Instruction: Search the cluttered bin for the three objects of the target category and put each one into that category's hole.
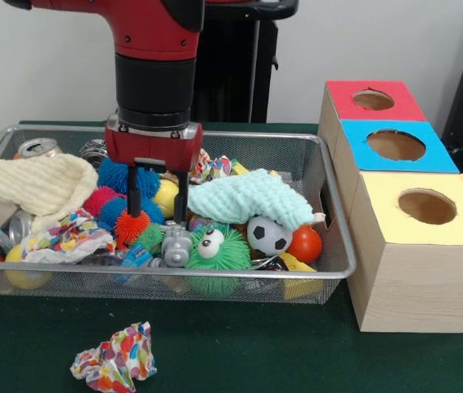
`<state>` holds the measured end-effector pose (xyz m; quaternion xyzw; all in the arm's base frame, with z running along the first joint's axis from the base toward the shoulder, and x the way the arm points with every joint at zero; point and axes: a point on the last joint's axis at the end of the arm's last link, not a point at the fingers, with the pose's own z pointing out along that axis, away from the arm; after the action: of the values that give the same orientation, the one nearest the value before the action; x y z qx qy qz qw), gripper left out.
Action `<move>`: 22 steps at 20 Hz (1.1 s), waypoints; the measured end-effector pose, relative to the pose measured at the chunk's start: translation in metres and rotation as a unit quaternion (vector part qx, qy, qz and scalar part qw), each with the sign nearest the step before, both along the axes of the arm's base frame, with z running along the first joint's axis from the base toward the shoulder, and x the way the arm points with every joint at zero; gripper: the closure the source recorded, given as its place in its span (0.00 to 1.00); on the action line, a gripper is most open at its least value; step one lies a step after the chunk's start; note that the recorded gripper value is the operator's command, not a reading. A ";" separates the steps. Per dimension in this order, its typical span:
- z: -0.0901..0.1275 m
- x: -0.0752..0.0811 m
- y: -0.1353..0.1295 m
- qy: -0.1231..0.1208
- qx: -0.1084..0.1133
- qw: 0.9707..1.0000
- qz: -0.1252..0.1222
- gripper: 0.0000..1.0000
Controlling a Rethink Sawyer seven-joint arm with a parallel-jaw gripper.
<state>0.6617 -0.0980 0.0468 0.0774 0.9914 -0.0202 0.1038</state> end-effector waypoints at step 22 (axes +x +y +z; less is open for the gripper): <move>-0.014 -0.002 -0.002 -0.019 0.007 1.000 -0.002 0.00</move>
<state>0.6592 -0.1000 0.0331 0.0807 0.9892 -0.0117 0.1216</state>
